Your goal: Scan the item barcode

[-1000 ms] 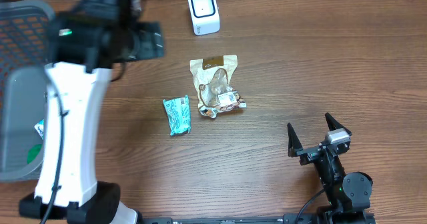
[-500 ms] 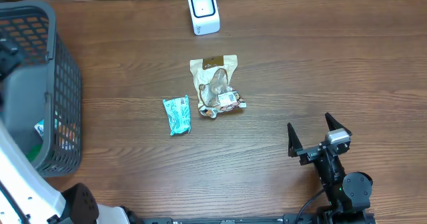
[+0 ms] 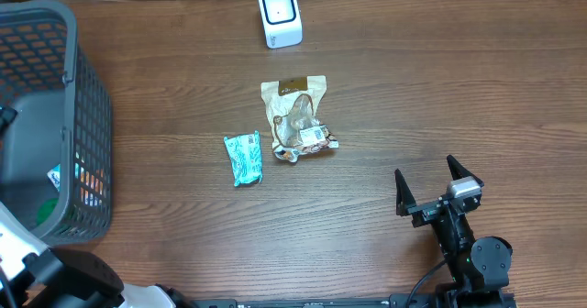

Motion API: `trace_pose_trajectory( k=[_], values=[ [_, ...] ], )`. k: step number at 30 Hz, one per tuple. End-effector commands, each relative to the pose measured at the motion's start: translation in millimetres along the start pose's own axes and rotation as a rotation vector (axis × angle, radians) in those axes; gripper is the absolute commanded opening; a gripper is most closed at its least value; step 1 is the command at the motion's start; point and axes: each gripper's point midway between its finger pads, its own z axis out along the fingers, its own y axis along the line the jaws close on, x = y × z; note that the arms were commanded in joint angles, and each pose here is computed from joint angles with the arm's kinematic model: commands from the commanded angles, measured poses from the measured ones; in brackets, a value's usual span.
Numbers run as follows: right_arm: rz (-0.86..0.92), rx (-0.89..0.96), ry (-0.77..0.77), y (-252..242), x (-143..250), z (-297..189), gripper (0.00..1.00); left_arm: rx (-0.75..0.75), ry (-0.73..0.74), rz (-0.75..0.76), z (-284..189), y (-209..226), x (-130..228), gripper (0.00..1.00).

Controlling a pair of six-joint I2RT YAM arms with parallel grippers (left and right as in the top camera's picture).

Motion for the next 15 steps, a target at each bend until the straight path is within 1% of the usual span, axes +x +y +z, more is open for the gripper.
trace_pose_trajectory(
  k=[1,5,7,12,15],
  values=[
    [0.003,0.017,-0.002,-3,2,0,1.0,0.033,0.06,0.092,33,2,16,0.91],
    [0.003,0.016,-0.002,-3,2,0,1.0,0.025,0.104,0.188,69,7,30,0.9],
    [0.003,0.017,-0.002,-3,2,0,1.0,0.018,0.14,0.232,84,8,40,0.88],
    [0.003,0.017,-0.002,-3,2,0,1.0,-0.046,0.213,0.235,115,22,53,0.83],
    [0.003,0.017,-0.002,-3,2,0,1.0,-0.062,0.252,0.209,130,26,60,0.8]
  ],
)
